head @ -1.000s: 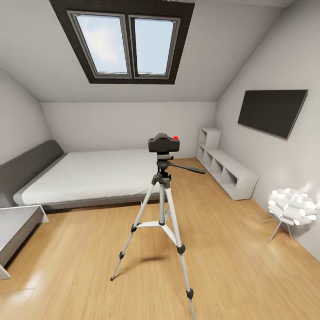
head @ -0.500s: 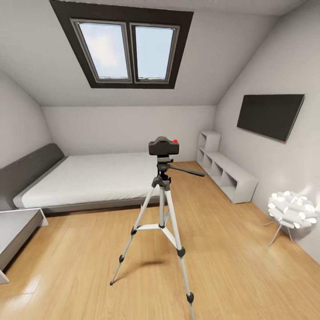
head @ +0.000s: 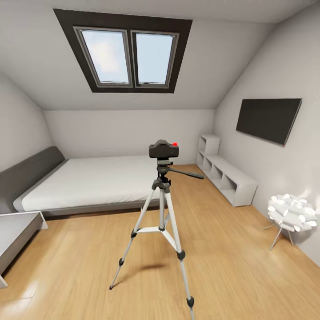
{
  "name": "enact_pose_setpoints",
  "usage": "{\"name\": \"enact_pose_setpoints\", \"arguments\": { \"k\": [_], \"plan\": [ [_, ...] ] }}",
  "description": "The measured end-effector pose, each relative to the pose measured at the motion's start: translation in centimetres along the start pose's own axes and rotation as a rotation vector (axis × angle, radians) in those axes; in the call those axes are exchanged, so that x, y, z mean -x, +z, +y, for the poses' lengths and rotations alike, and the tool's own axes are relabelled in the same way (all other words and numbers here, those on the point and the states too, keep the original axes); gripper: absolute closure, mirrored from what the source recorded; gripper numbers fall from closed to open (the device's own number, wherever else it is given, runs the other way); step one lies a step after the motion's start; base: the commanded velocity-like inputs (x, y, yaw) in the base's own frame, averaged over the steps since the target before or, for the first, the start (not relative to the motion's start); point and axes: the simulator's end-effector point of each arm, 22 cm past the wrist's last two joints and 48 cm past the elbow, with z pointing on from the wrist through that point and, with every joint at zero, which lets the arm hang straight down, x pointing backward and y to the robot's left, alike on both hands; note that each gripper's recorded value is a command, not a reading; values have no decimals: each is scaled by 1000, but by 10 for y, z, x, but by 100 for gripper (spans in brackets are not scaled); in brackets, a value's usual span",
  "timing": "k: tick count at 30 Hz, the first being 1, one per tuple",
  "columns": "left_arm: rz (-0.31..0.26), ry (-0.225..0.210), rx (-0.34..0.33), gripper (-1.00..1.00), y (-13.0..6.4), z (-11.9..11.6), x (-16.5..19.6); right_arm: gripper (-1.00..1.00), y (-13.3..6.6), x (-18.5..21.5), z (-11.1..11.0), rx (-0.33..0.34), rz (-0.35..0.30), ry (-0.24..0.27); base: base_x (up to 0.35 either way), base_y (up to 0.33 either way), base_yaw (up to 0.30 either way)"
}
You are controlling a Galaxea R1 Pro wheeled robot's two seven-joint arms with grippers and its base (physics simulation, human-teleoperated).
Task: Attach the digital camera to the camera tripod in the bedroom.
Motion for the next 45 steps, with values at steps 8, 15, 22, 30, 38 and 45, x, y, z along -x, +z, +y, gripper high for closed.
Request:
{"name": "enact_pose_setpoints", "arguments": {
  "k": [8, 15, 22, 30, 38, 45],
  "plan": [
    [-11, -2, -5, -100, -1, -2, 4, -100, -1, 5, 0, -1, -13, -1, 0, 0, 0],
    [-21, -4, -11, -100, -2, -5, 8, -100, -1, 10, -1, -1, -25, -1, 0, 0, 0],
    [-32, -7, -16, -100, -4, -7, 12, -100, -2, 14, -1, -1, -36, -1, 0, 0, 0],
    [-39, -7, -26, -100, -5, -11, 16, -100, -3, 19, -1, -2, -49, 0, 0, 0, 0],
    [-56, -10, -32, -100, -7, -12, 21, -100, -4, 24, -1, -2, -62, -1, 0, 0, 0],
    [-66, -12, -38, -100, -8, -15, 25, -100, -5, 29, -2, -3, -74, -1, 0, 0, 0]
  ]
}}
